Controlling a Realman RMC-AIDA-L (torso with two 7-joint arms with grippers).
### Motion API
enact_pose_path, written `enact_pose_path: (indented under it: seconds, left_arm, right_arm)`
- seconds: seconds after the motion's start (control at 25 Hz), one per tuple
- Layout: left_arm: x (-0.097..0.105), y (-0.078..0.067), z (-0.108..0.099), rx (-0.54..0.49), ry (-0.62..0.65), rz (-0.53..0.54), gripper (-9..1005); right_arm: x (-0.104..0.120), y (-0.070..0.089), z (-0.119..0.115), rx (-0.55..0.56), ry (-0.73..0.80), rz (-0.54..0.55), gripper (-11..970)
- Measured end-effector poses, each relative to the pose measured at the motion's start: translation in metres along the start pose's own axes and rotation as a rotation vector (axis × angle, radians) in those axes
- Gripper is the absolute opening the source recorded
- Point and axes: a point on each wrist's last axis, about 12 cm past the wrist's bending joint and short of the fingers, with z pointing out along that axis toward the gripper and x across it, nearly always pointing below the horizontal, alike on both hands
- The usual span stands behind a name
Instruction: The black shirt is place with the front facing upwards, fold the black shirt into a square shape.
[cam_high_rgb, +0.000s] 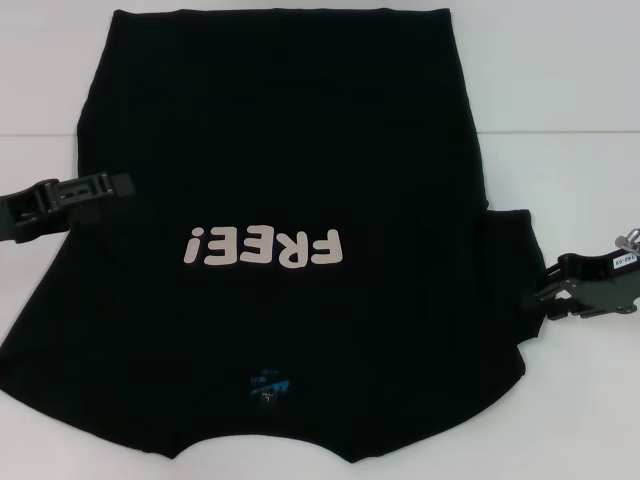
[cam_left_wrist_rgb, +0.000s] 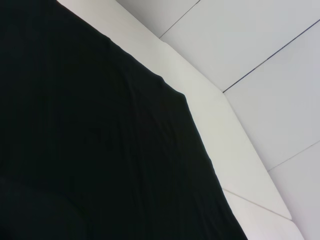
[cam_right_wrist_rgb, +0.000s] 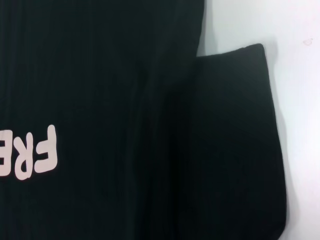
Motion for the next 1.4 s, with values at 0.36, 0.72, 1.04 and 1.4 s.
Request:
enact_pose_path:
  seconds: [0.36, 0.72, 1.04, 1.4]
  left_arm:
    - [0.001, 0.0, 0.002, 0.002, 0.0, -0.006, 929]
    - [0.001, 0.0, 0.003, 0.0, -0.004, -0.008, 927]
    - [0.002, 0.001, 0.002, -0.001, -0.005, -0.011, 924]
    - [0.001, 0.0, 0.002, 0.003, -0.015, -0.012, 922]
  right_arm:
    - [0.003, -0.002, 0.003, 0.008, 0.009, 0.007, 416]
    - [0.004, -0.003, 0.012, 0.023, -0.015, 0.015, 344]
    - [0.001, 0.005, 0.014, 0.012, -0.022, -0.008, 280]
    - [0.004, 0.001, 0.012, 0.016, -0.008, -0.013, 122]
